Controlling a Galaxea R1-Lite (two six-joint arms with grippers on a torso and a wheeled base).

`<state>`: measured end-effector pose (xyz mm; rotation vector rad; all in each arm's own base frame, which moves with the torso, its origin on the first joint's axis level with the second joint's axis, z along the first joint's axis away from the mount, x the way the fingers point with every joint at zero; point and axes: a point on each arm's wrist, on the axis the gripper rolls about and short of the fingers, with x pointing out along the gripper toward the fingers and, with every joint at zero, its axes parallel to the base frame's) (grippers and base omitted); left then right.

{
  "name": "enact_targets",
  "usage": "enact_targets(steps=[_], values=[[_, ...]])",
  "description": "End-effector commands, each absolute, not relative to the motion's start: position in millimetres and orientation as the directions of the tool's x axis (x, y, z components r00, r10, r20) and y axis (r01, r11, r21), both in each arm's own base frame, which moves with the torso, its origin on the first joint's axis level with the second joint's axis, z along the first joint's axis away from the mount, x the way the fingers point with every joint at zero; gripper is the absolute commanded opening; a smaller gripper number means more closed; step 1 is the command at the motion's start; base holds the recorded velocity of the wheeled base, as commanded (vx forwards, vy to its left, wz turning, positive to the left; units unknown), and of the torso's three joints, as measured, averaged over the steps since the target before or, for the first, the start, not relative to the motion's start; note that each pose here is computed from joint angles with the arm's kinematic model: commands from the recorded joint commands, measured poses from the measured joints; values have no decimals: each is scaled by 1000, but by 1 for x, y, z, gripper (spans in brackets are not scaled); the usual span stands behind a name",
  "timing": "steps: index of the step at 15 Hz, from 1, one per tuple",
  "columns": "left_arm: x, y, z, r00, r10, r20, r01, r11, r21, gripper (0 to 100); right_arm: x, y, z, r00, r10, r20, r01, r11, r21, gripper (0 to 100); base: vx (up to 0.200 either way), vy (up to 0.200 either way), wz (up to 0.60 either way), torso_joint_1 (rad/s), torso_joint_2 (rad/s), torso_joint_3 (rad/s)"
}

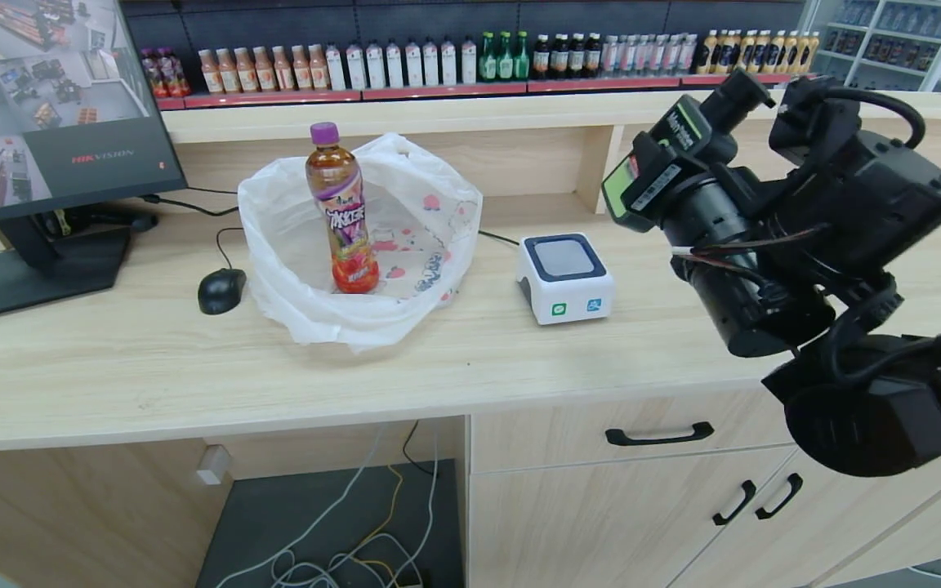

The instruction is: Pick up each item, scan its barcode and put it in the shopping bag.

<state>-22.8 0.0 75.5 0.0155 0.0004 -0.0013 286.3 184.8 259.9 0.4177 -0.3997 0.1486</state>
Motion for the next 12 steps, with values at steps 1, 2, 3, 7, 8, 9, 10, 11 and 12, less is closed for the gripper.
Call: enact_targets(steps=[1,2,3,7,8,9,10,11,12], values=[[-23,0,75,1000,-2,0,2,1000,17,100,277,198,239,918,113,379,-234,928,289,0,0,0,0,0,0,0],[-23,0,75,1000,-2,-2,2,1000,17,100,273,197,235,917,127,379,-233,940,248,0,0,0,0,0,0,0],[-23,0,75,1000,-2,-2,2,1000,17,100,272,196,237,903,150,402,-244,950,194,0,0,0,0,0,0,0],[-23,0,75,1000,-2,0,2,1000,14,100,279,178,247,804,306,510,-313,947,-73,0,0,0,0,0,0,0],[-23,0,75,1000,0,0,0,1000,11,100,279,179,244,806,314,502,-318,945,-81,0,0,0,0,0,0,0],[-23,0,75,1000,-2,0,2,1000,9,100,278,180,242,808,322,494,-324,942,-84,0,0,0,0,0,0,0],[-23,0,75,1000,-2,0,2,1000,9,100,277,180,237,815,328,478,-329,941,-85,0,0,200,0,2,2,-2],[-23,0,75,1000,-2,0,2,1000,9,100,278,180,235,818,327,473,-331,940,-77,0,0,200,0,7,2,2],[-23,0,75,1000,-2,0,2,1000,9,100,278,180,235,818,326,474,-335,940,-69,0,0,200,0,2,7,7]])
